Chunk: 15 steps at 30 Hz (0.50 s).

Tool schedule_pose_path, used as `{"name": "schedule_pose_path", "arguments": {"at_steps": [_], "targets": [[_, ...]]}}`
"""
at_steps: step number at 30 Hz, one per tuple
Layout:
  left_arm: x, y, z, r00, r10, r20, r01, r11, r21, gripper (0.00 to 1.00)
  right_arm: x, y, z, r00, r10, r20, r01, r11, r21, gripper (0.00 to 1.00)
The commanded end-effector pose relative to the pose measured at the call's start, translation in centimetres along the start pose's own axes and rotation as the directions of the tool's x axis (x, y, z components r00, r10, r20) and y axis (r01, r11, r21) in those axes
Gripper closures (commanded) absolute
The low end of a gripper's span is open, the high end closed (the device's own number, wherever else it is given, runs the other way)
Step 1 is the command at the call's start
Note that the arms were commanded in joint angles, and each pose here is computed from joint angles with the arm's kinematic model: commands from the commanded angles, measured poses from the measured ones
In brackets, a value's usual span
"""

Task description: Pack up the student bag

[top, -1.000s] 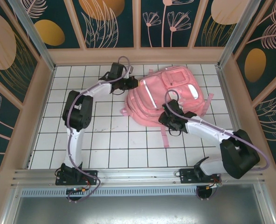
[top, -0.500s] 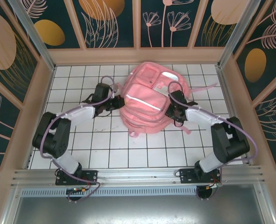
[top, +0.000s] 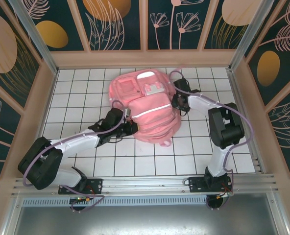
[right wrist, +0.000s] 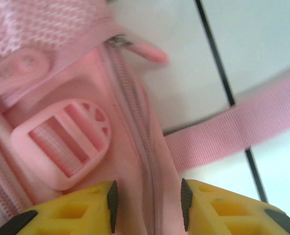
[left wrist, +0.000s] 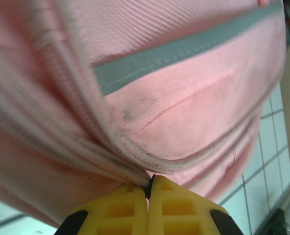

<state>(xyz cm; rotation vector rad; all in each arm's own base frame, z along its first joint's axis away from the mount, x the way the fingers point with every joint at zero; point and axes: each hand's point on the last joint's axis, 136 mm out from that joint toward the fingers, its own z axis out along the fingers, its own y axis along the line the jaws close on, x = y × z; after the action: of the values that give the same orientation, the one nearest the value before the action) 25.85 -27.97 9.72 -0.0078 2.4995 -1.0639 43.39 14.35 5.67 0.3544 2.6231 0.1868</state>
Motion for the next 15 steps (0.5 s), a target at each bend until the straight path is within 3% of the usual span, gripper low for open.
{"name": "schedule_pose_path", "arguments": {"at_steps": [1,8,15], "targets": [[2.4,-5.9,1.4,0.994,0.031,-0.106,-0.008,0.977,0.214,1.00,-0.7,5.9,0.5,0.994,-0.107,-0.023,0.101,0.979,-0.179,0.58],[0.1,-10.6,5.4,0.992,-0.068,-0.110,0.096,0.955,0.280,1.00,-4.6,7.8,0.2,0.989,-0.149,0.013,0.148,0.967,-0.205,0.58],[-4.1,-14.1,8.6,0.989,-0.136,-0.059,0.148,0.936,0.320,1.00,-8.6,4.9,-4.2,0.992,-0.058,0.110,0.075,0.984,-0.162,0.58]]}}
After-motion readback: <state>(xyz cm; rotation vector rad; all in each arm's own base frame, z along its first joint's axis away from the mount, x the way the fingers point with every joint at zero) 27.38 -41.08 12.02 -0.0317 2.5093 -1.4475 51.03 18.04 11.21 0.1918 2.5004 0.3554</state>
